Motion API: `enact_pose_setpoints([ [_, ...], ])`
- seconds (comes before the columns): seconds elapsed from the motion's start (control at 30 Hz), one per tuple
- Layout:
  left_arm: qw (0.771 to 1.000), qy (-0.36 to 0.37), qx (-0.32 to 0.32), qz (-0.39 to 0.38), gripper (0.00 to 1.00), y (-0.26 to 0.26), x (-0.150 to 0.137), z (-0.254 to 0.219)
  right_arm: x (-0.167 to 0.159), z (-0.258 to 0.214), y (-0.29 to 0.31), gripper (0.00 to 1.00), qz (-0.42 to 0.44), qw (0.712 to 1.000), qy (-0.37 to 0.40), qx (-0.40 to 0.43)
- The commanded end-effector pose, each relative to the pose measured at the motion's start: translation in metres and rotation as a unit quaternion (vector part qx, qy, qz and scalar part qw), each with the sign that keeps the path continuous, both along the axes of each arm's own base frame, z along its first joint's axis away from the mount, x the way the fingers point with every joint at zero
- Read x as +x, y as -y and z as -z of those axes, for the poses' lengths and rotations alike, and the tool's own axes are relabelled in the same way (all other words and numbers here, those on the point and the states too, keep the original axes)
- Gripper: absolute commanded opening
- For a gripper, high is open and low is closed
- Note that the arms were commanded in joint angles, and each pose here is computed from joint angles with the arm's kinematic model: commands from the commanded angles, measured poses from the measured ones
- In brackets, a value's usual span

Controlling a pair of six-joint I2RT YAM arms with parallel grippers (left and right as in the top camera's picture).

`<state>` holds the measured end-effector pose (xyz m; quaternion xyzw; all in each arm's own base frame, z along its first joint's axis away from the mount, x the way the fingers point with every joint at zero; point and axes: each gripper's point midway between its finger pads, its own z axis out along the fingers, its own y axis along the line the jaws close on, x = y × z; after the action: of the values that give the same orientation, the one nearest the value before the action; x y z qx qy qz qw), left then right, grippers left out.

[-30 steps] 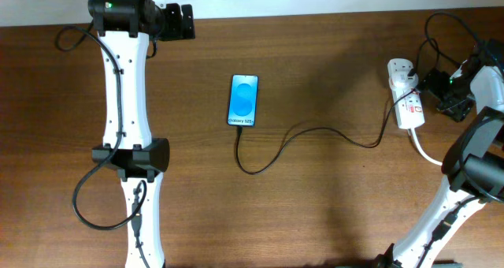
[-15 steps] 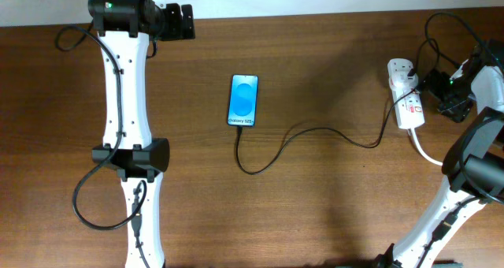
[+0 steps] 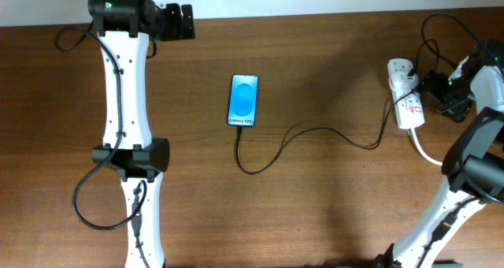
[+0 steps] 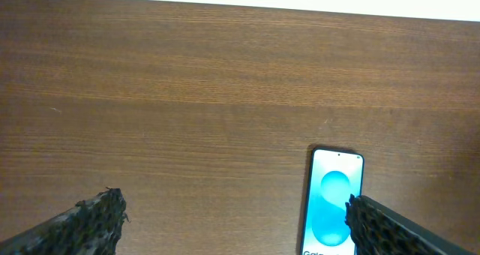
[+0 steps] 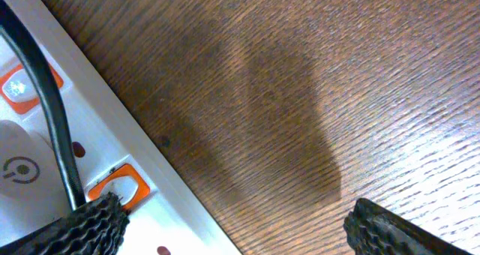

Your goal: Plug charger to phone and switch on socket

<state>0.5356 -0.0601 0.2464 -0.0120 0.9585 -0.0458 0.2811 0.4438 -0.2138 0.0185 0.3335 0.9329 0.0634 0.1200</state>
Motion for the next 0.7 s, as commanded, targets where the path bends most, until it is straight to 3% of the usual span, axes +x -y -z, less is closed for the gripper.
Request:
enact_pose_setpoints([
  [0.0, 1.0, -0.008, 0.003, -0.01, 0.99, -0.003, 0.001, 0.007, 0.01, 0.014, -0.044, 0.99, -0.034, 0.999, -0.002, 0.038],
  [0.3, 1.0, -0.008, 0.003, -0.01, 0.99, -0.003, 0.001, 0.007, 0.019, 0.01, -0.035, 0.98, 0.02, 0.998, 0.023, 0.053],
  [0.67, 1.0, -0.008, 0.003, -0.01, 0.99, -0.003, 0.001, 0.007, 0.016, 0.01, -0.048, 0.98, 0.0, 0.997, 0.02, 0.077],
])
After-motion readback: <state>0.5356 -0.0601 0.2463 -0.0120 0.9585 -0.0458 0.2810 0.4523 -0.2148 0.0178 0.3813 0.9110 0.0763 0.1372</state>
